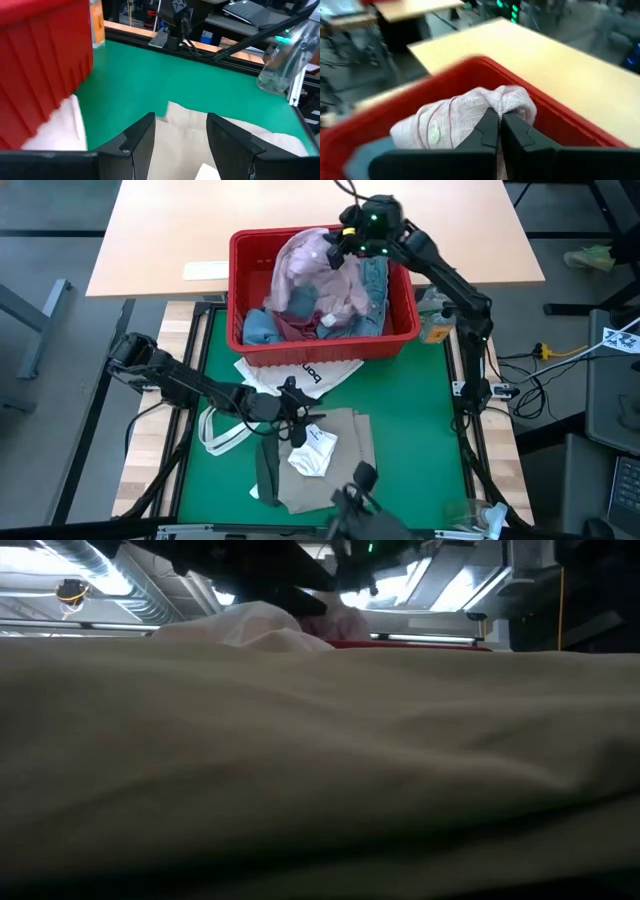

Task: Fold laundry
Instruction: Fold the pink shirt

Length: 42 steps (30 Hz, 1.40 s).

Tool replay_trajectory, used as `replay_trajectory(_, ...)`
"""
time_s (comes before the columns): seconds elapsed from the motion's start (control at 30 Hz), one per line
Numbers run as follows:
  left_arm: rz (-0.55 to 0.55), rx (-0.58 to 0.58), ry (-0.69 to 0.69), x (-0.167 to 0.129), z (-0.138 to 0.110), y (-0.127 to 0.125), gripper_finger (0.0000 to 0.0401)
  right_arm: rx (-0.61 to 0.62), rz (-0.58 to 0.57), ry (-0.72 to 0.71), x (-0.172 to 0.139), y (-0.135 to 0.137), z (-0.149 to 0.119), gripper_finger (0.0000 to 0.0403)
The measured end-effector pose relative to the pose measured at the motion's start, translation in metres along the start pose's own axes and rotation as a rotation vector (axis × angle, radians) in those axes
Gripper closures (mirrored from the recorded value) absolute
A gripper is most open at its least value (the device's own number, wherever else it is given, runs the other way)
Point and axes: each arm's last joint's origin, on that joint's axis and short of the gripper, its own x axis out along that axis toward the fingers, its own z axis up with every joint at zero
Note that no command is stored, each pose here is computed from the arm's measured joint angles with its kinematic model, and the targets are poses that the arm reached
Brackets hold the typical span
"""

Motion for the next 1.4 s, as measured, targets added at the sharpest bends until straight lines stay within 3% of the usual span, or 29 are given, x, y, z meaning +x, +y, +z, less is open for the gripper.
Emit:
replay_trajectory(0.17, 0.0, 0.096, -0.08, -0.018, 0.023, 0.003, 0.023, -0.025, 0.053, -0.059, -0.043, 0.024, 0.022, 0.0396)
replay_trajectory(0.33, 0.044, 0.135, -0.221, -0.06, 0.06, 0.012, 0.023, -0.045, 0.101, -0.119, -0.088, 0.045, 0.039, 0.0399)
replay_trajectory(0.5, 0.157, 0.197, -0.315, -0.101, 0.084, 0.023, 0.023, -0.064, 0.163, -0.178, -0.123, 0.067, 0.049, 0.0394)
replay_trajectory(0.67, 0.279, 0.233, -0.36, -0.12, 0.095, 0.033, 0.023, -0.077, 0.222, -0.221, -0.144, 0.085, 0.055, 0.0396)
replay_trajectory(1.0, 0.348, 0.248, -0.294, -0.093, 0.086, 0.04, 0.023, -0.088, 0.298, -0.353, -0.155, 0.108, 0.066, 0.0393)
replay_trajectory(1.4, 0.568, 0.219, -0.241, -0.055, 0.081, 0.075, 0.023, -0.04, 0.304, -0.344, -0.155, 0.107, 0.066, 0.0394)
